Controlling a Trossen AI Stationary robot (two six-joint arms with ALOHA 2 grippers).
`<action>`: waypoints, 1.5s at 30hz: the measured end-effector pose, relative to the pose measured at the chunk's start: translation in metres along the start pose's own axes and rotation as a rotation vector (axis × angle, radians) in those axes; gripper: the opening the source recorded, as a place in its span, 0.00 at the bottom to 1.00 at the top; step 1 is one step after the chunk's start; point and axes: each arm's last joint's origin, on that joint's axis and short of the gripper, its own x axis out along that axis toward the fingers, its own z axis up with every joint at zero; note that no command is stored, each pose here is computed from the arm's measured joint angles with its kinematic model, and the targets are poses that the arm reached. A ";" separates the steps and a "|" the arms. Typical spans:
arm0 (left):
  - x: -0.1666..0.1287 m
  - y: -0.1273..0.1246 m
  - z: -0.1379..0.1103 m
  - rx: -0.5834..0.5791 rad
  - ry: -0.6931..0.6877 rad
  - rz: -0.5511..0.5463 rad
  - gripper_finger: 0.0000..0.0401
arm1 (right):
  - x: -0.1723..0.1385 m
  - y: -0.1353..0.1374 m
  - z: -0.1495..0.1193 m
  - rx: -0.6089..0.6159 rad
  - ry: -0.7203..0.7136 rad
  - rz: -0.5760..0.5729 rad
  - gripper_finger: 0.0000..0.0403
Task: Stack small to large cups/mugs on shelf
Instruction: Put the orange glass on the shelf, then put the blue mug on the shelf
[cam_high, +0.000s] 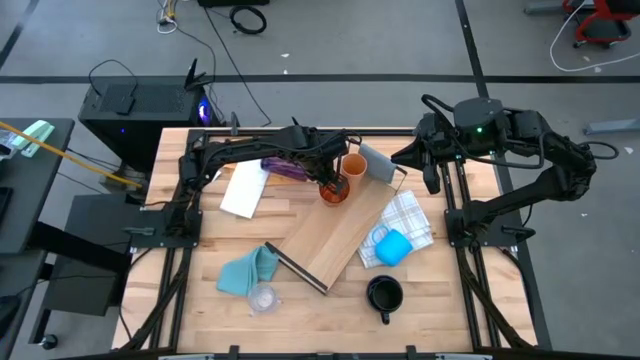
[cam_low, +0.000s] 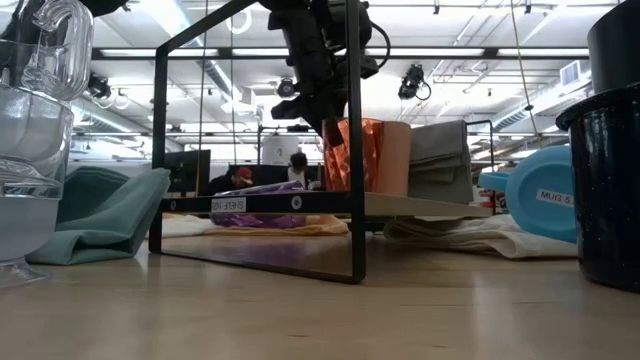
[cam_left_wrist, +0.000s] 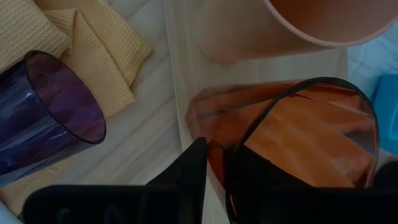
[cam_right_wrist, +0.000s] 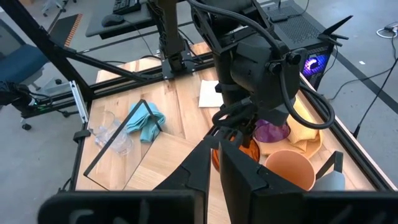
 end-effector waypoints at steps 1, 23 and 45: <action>0.000 0.000 0.000 0.000 0.000 0.000 0.17 | 0.000 0.000 0.000 0.000 0.000 0.000 0.10; 0.000 -0.001 0.001 0.014 -0.003 -0.022 0.33 | 0.000 0.000 0.000 0.000 0.000 0.000 0.10; 0.000 0.001 0.002 0.008 0.019 -0.057 0.37 | 0.000 0.000 0.000 0.000 0.000 0.000 0.10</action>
